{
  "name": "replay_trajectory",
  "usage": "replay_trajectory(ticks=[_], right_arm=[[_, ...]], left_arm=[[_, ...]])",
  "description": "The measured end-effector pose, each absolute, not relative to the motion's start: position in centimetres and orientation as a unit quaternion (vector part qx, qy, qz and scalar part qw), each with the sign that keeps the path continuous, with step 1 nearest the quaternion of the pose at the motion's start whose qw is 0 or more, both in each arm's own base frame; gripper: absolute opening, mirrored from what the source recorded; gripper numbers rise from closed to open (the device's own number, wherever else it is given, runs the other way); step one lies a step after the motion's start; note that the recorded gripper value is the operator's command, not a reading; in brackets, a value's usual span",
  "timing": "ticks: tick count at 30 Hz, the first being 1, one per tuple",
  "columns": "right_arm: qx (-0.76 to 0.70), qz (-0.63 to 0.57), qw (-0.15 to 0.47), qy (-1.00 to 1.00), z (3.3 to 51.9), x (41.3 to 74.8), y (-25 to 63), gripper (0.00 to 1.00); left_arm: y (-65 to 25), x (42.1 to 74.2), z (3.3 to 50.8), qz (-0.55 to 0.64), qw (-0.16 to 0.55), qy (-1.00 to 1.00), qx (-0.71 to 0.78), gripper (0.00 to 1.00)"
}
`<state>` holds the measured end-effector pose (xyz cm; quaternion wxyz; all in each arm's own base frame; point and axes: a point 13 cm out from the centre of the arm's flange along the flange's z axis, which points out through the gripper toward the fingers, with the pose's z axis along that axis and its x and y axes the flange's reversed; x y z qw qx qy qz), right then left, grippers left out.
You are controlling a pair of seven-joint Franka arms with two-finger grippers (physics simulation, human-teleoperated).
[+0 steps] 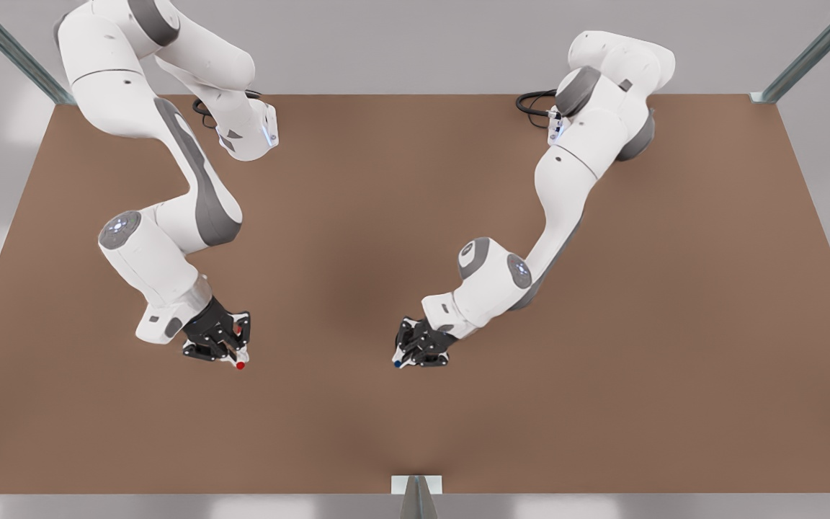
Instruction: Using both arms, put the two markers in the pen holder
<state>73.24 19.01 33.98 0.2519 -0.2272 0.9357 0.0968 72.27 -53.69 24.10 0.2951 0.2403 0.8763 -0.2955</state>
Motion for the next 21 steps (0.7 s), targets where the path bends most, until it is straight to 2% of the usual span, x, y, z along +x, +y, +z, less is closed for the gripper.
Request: replay_trajectory(ticks=[6, 12, 13, 18, 20, 21], right_arm=[[-0.235, 0.120, 0.289, 0.920, 33.3, 72.6, 25.4, 0.21], [-0.212, 0.139, 0.328, 0.910, 34.0, 73.5, 27.4, 0.21], [-0.208, 0.142, 0.332, 0.909, 34.1, 73.6, 27.5, 0.21], [-0.197, 0.154, 0.349, 0.903, 34.7, 73.8, 29.2, 0.21], [-0.201, 0.159, 0.354, 0.899, 34.8, 73.7, 31.4, 0.21], [-0.207, 0.156, 0.354, 0.898, 34.4, 73.5, 33.1, 0.21]], left_arm=[[-52.7, 72.9, 23.3, -0.277, 0.320, 0.870, 0.251, 0.21], [-52.7, 70.9, 21.2, -0.265, 0.310, 0.872, 0.270, 0.21], [-52.7, 70.7, 21.1, -0.264, 0.310, 0.872, 0.272, 1.00], [-50.4, 70.1, 20.6, -0.249, 0.302, 0.878, 0.277, 1.00], [-45.3, 70.7, 22.8, -0.237, 0.295, 0.886, 0.267, 1.00], [-40.9, 72.3, 24.7, -0.233, 0.291, 0.893, 0.252, 1.00]])
